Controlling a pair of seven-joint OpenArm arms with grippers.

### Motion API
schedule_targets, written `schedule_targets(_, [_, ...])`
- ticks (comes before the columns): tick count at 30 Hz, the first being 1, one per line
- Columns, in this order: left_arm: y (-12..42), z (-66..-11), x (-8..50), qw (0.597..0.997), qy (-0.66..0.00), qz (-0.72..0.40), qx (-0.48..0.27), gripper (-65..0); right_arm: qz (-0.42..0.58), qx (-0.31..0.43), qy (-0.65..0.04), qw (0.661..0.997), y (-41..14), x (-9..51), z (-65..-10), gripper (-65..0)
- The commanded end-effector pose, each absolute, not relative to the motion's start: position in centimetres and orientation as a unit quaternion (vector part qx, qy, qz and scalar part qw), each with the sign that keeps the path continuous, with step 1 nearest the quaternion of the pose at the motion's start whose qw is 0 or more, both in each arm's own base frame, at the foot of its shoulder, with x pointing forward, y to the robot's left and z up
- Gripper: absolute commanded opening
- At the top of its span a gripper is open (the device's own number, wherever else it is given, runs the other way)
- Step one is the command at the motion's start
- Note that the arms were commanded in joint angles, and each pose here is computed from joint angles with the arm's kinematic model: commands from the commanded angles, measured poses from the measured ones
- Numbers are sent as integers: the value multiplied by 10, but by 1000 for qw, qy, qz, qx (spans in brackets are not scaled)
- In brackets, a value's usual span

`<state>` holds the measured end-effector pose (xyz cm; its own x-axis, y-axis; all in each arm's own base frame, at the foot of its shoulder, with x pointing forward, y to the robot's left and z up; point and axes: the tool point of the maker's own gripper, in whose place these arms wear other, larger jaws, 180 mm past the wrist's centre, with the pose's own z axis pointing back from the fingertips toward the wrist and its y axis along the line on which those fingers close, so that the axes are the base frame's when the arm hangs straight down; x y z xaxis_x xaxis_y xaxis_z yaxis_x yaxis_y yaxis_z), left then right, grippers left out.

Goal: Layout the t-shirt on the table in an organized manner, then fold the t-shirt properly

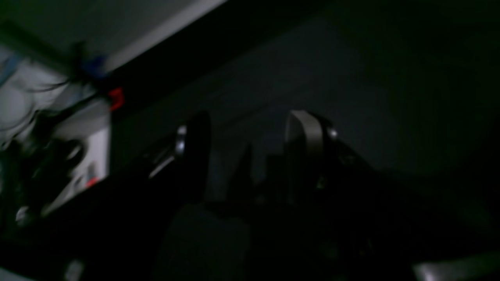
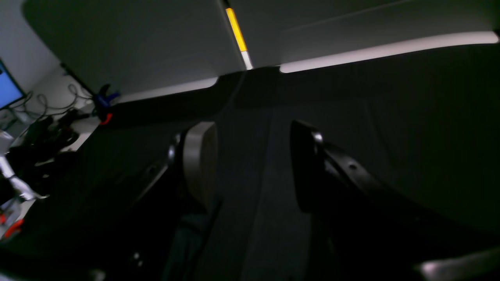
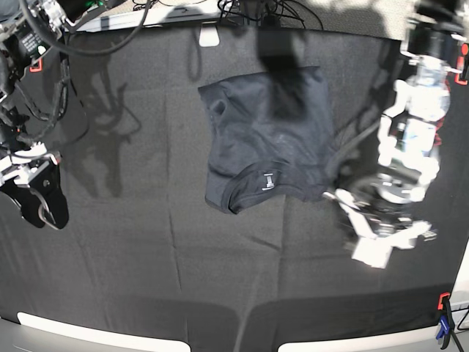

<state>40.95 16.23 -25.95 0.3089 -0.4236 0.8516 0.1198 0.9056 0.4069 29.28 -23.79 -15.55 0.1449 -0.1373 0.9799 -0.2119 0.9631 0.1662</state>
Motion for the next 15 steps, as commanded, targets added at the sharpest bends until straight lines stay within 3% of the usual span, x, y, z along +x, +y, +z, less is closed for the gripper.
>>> schedule_targets(1, [176, -234, 417, 776, -593, -148, 158, -364, 43, 124, -683, 718, -237, 294, -135, -355])
schedule_targets(6, [211, -225, 414, 775, -603, -70, 176, -364, 41, 102, -684, 721, -242, 298, -135, -355])
schedule_targets(15, [216, -249, 391, 792, -591, -44, 145, -364, 81, 97, -631, 765, -218, 309, -163, -355])
